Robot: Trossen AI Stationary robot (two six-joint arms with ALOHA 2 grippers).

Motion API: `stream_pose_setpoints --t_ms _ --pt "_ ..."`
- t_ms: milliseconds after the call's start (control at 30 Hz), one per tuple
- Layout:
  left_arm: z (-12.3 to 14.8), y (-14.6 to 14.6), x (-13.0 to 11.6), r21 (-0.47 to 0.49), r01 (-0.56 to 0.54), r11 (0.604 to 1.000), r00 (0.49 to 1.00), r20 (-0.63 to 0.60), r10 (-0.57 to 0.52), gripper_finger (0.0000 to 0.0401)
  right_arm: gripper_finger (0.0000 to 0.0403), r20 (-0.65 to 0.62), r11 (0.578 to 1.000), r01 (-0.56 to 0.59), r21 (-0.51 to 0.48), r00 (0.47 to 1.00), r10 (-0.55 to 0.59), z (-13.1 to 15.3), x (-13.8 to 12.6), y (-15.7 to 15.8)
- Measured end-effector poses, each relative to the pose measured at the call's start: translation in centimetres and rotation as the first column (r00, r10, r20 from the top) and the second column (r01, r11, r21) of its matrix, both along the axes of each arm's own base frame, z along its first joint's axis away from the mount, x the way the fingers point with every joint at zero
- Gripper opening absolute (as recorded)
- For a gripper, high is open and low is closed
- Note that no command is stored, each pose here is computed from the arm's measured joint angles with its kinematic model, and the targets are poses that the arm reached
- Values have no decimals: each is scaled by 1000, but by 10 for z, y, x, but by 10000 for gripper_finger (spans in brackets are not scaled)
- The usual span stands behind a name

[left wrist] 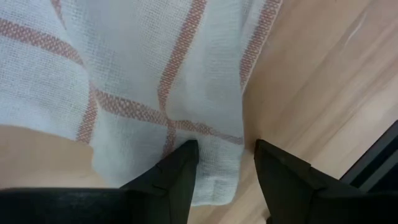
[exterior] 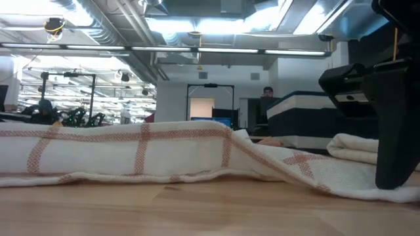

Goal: Fold towel
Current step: Fold the white towel

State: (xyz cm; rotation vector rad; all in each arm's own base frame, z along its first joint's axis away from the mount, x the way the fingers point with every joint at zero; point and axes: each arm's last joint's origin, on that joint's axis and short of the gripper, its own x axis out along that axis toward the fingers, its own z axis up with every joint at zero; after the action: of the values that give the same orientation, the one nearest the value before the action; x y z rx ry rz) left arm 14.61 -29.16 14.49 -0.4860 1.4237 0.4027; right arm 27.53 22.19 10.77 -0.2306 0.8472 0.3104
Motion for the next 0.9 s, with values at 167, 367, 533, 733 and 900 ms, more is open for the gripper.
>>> stream_pose_setpoints --t_ms 167,367,533,733,900 --pt "-6 5 -3 5 -3 1000 1000 -15 4 142 91 -1 1000 0 -2 1000 0 0 0 0" --pt "-5 5 -3 15 20 1000 999 -32 -20 37 42 -2 1000 -2 -5 1000 2 0 0 0" --pt "8 -4 1 11 48 999 998 -38 -47 13 17 1 999 13 -42 1000 -13 12 0 -2" --pt "45 -9 4 80 74 994 996 -52 -70 4 7 76 991 84 -101 994 -76 66 -3 -8" --pt "81 -7 7 207 69 976 997 6 -72 9 8 200 974 173 -143 969 -143 119 -13 -23"
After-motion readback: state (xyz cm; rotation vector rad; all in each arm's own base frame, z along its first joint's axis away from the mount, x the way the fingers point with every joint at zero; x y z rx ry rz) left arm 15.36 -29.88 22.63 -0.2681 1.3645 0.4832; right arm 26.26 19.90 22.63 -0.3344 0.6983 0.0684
